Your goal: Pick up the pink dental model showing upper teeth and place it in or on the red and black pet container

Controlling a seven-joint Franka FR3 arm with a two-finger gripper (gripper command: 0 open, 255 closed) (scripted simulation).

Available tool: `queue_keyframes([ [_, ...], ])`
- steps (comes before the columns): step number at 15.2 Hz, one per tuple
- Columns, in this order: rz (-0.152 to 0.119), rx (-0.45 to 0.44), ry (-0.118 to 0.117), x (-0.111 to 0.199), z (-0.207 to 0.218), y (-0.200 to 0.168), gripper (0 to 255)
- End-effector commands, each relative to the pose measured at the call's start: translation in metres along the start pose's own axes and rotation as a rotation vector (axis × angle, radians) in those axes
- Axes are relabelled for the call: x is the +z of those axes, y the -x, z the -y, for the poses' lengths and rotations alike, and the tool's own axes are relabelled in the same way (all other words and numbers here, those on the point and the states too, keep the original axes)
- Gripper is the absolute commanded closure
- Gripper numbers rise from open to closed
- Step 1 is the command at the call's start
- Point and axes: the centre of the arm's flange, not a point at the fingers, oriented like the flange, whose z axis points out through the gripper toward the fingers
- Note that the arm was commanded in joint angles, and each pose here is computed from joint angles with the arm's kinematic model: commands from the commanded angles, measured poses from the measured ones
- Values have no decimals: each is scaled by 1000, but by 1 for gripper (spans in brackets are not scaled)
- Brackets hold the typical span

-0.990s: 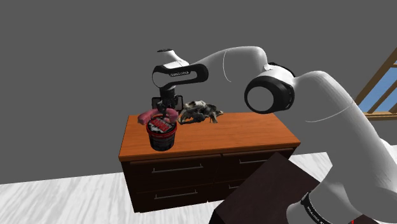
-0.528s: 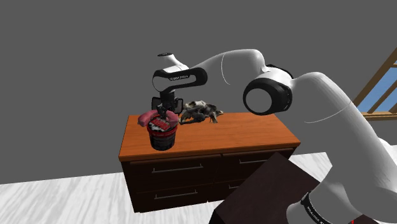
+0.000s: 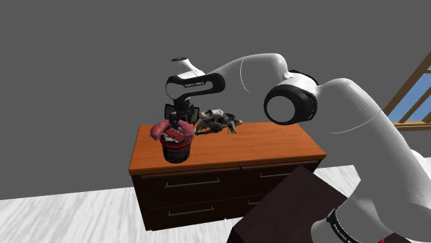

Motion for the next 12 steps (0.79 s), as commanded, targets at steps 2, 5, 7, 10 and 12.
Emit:
queue_keyframes([
  [2,0,0,0,-13,0,0,0],
  [5,0,0,0,-50,0,0,0],
  [7,0,0,0,-50,0,0,0],
  [10,0,0,0,-50,0,0,0],
  [12,0,0,0,-50,0,0,0],
])
